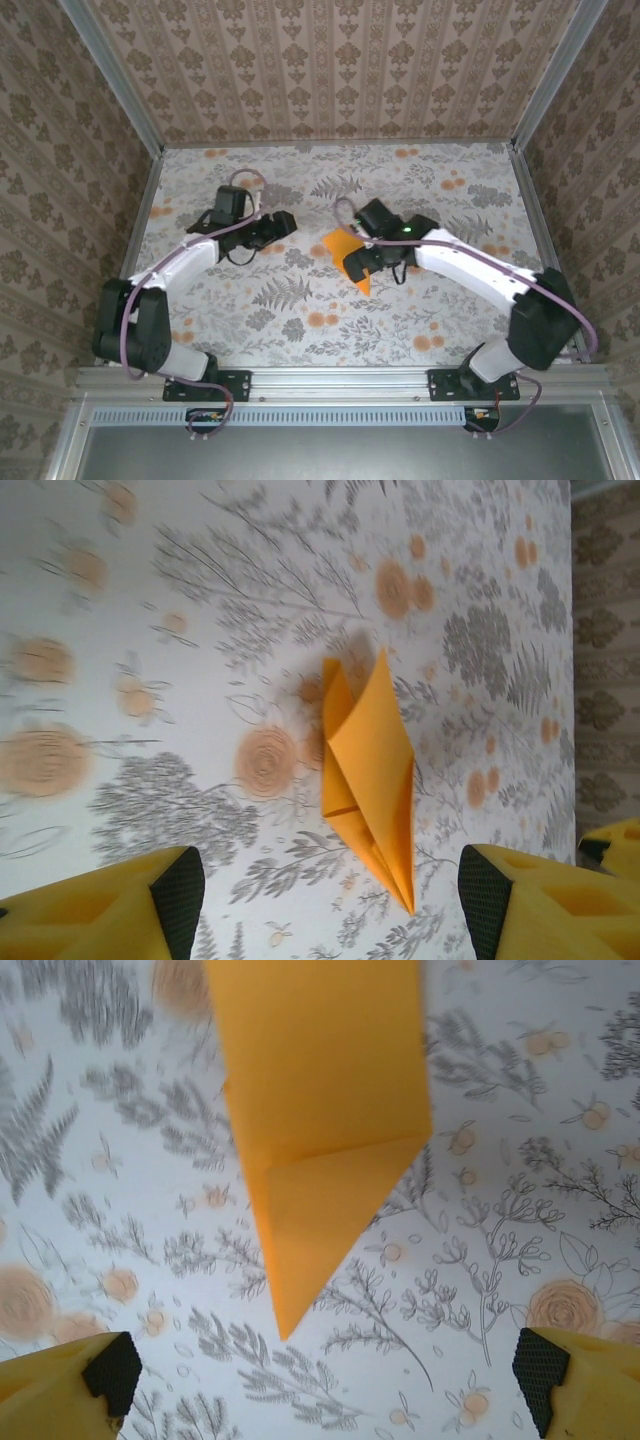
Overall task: Fold a paper plane with a square sheet of paper (fold left side to right side)
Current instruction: Turn over the paper at the center of the table, then pick up the paper from the center of the table, then place the paper at the center of the table.
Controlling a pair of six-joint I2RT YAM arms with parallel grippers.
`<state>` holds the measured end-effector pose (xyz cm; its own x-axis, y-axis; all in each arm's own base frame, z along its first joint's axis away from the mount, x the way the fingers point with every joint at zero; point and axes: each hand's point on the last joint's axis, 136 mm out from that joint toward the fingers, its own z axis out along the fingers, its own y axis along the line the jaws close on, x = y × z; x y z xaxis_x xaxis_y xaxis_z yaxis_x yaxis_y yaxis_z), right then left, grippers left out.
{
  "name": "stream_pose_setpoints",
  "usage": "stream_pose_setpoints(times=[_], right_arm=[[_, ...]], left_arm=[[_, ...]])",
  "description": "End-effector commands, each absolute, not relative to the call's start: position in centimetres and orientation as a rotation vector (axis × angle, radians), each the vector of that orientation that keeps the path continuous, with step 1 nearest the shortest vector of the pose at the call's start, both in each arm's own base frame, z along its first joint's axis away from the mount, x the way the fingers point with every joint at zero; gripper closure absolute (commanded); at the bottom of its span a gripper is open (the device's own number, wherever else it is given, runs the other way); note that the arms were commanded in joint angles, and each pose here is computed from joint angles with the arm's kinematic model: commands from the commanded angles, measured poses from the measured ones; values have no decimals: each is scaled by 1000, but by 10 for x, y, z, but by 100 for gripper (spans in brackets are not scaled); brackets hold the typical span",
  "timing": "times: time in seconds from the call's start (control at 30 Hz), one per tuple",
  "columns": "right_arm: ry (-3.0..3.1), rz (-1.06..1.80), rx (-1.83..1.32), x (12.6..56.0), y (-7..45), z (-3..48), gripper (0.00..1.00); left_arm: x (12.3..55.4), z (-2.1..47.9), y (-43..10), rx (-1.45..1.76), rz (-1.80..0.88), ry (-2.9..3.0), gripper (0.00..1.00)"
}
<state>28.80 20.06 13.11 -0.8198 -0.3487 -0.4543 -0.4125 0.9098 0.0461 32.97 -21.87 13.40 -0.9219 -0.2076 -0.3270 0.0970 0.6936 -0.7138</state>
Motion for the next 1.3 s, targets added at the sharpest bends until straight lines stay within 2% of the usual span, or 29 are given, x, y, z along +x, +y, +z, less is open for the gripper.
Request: stream_pose_setpoints(times=[0.0, 0.17, 0.3, 0.4, 0.5, 0.6, 0.63, 0.73, 0.83, 0.97, 1.27], right_arm=[[2451, 571, -334, 307, 215, 163, 0], [2332, 807, -95, 327, 194, 173, 0], [2315, 865, -5, 333, 182, 166, 0], [2330, 901, 14, 333, 178, 158, 0], [2355, 935, 5, 334, 178, 150, 0], [2372, 953, -42, 337, 182, 143, 0], [2373, 955, -70, 338, 184, 141, 4], [2395, 953, -145, 343, 189, 128, 12], [2398, 971, -230, 349, 197, 121, 20], [2372, 1044, -297, 362, 208, 113, 24], [2342, 1239, -387, 376, 221, 77, 27]], left_arm=[[333, 132, -255, -48, -1232, 2484, 29], [334, 106, -296, -10, -1286, 2542, 29], [336, 87, -316, -2, -1305, 2577, 30], [342, 84, -330, 20, -1370, 2549, 36], [345, 76, -334, 50, -1365, 2553, 48], [349, 72, -333, 83, -1349, 2540, 68], [350, 73, -331, 97, -1342, 2532, 76], [345, 82, -330, 203, -1366, 2490, 92], [336, 90, -330, 323, -1379, 2459, 100], [323, 96, -325, 441, -1424, 2414, 100], [303, 100, -319, 581, -1543, 2327, 100]])
